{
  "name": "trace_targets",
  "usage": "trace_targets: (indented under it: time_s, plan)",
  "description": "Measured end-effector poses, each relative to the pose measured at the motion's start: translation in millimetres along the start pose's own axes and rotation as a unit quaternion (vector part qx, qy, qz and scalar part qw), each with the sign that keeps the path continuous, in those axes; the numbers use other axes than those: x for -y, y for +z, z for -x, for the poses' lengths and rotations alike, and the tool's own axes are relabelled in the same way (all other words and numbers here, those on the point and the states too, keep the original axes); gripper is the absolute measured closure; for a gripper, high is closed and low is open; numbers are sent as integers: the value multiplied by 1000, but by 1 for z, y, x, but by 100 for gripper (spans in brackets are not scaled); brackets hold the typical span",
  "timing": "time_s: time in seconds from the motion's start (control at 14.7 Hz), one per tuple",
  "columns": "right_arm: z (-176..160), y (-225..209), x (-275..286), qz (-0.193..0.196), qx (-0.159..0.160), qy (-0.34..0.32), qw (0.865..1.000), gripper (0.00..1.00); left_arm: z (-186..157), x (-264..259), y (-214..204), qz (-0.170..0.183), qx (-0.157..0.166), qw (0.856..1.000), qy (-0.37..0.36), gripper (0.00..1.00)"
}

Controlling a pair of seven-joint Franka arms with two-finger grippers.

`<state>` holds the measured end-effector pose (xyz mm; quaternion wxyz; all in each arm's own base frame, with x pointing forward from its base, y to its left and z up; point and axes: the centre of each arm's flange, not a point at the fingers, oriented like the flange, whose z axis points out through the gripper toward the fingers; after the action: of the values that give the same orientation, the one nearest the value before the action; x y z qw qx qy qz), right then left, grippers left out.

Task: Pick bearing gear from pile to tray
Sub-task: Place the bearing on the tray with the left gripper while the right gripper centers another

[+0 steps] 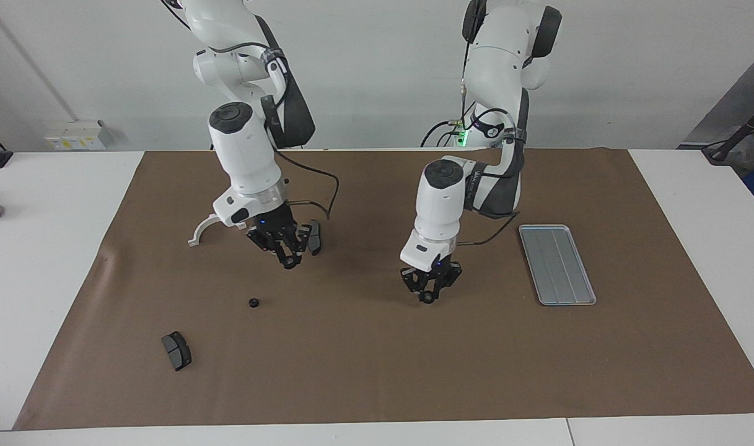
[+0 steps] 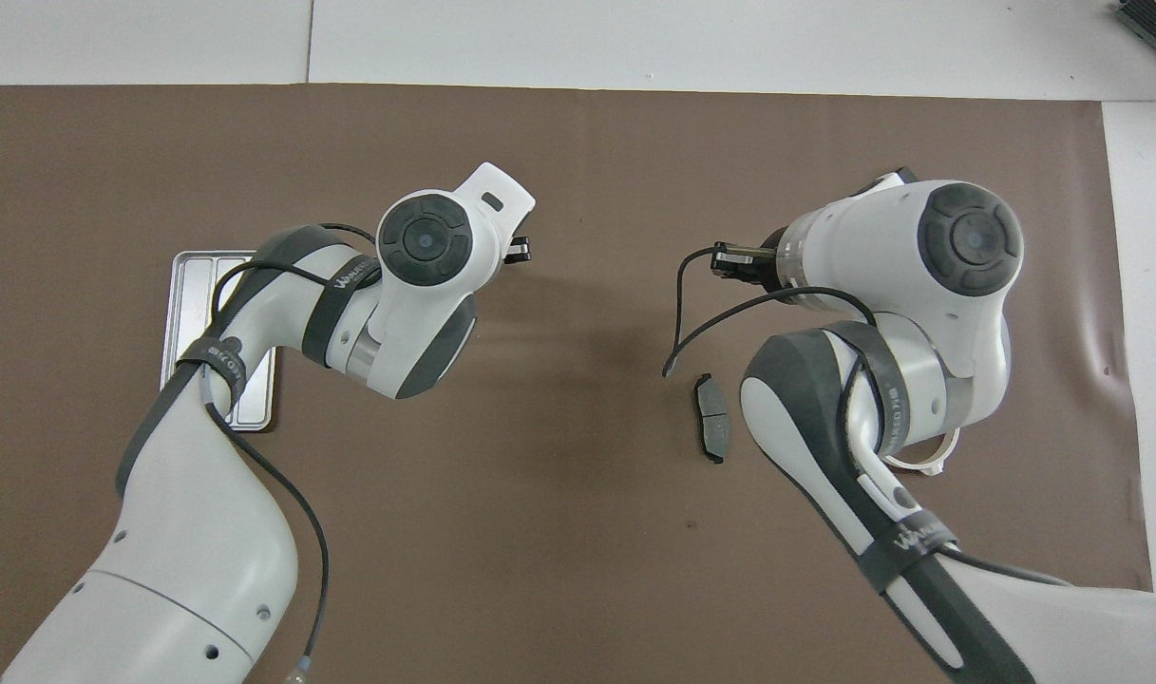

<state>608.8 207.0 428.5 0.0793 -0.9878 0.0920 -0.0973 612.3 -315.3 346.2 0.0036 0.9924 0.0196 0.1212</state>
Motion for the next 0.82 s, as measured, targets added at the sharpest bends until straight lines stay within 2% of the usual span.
trace_targets:
  time_s: [0.14,0.34,0.61,0.82]
  plan:
    - [0,16,44,-14,-6,17,1000,66,2,50,-14,-9,8,1000,25,66]
    - [4,51,88,-19,1,26,999,66,13,128,-31,-19,22,997,67,66]
    - [10,112,128,-26,-29,31,999,66,28,218,-34,-30,44,992,111,66]
    - [15,148,139,-41,-43,26,998,66,31,285,-23,-38,63,991,116,66]
